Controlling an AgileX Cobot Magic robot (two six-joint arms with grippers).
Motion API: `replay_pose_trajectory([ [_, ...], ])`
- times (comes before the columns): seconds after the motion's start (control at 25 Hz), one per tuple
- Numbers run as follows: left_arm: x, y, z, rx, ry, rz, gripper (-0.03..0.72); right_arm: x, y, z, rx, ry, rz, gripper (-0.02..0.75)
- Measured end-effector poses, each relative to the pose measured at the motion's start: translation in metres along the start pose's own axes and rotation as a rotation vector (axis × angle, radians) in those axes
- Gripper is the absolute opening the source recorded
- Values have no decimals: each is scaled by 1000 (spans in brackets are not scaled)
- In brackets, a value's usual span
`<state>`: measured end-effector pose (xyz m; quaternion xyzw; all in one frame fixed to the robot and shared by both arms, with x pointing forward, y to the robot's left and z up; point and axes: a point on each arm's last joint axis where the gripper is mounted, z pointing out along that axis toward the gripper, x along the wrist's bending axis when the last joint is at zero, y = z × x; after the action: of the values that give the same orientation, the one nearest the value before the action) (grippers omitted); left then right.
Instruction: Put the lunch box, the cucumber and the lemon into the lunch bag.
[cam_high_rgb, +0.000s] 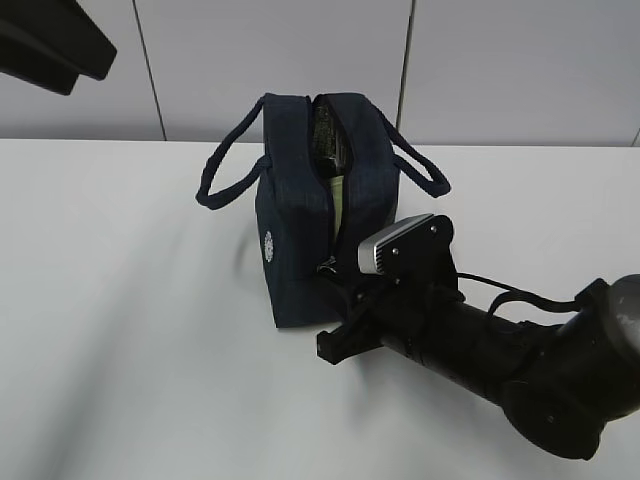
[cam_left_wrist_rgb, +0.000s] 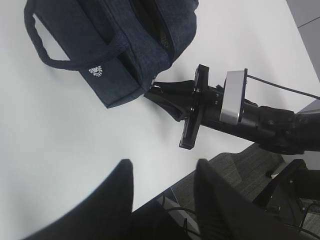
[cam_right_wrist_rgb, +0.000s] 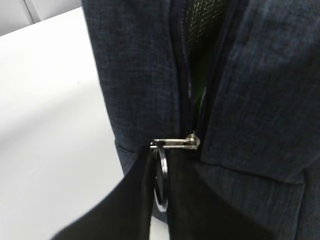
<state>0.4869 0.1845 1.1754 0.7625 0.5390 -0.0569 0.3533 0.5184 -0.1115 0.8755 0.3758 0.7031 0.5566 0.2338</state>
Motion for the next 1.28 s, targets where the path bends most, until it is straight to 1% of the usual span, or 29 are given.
replay_pose_trajectory([
  [0.16,0,0,0,0,0,0,248,0,-4,-3,14,-7,5,0],
  [0.32,0,0,0,0,-2,-1,239,-3,-11,-12,28,-39,29,0],
  [0.56,0,0,0,0,-2,-1,238,-3,-11,-18,13,-51,38,0],
  [0.76,0,0,0,0,-2,-1,238,-2,2,-21,-22,-50,35,0],
  [1.04,0,0,0,0,-2,-1,238,-2,7,-23,-14,-52,34,0],
  [1.28,0,0,0,0,-2,-1,238,1,30,-31,-64,-51,5,0],
])
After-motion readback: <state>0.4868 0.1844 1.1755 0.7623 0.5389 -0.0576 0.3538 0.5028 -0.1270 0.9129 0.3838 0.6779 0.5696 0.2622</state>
